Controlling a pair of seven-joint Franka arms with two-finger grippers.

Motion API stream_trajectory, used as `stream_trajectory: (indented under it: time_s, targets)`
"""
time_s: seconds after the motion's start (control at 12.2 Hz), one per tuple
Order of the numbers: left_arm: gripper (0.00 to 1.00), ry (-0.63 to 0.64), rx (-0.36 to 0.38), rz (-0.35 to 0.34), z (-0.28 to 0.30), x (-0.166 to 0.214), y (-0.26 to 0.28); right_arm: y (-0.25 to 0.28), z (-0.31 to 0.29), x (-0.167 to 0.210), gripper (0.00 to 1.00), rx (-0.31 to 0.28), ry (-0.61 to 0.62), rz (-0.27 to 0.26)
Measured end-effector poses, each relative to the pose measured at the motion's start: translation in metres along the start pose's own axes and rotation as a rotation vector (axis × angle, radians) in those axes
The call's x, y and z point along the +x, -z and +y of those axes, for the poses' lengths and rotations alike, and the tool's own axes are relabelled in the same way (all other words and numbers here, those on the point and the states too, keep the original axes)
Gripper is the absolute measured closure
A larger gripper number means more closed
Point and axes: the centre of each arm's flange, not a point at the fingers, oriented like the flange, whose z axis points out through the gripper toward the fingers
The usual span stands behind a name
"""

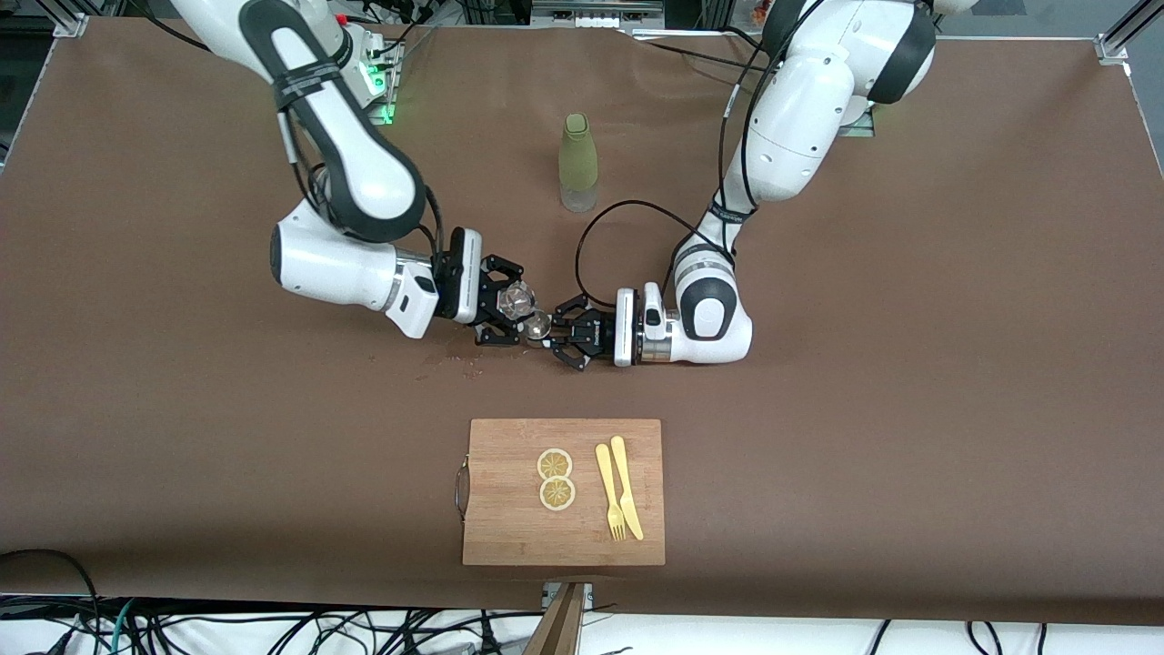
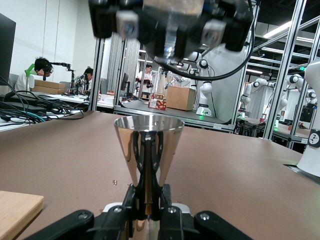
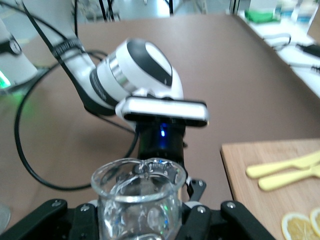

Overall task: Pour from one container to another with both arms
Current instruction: 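Turn the glass upright and carry it back while the left gripper returns the jigger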

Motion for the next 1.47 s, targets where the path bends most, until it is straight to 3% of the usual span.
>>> stream_trajectory:
  time_s: [0.16,0.57,0.98,1.31,1.47]
  targets:
    - [0.79,-0.009,0.003,0.000,-0.003,0.003,0.002,0.016,0.005,-0.008,0.82,0.039,0.016,0.102]
    - [0.79,-0.070,-0.008,-0.024,-0.030,0.014,0.064,0.115,0.024,-0.075,0.82,0.112,0.046,0.239]
    - [0.79,-0.121,-0.116,-0.073,-0.034,0.027,0.233,0.195,0.013,-0.195,0.82,0.051,0.056,0.294]
    - [0.79,-0.145,-0.182,-0.119,-0.020,0.028,0.394,0.185,-0.012,-0.326,0.82,0.013,0.041,0.361]
    - [0.79,-0.146,-0.187,-0.134,-0.007,0.023,0.453,0.169,-0.022,-0.368,0.81,-0.023,0.038,0.396]
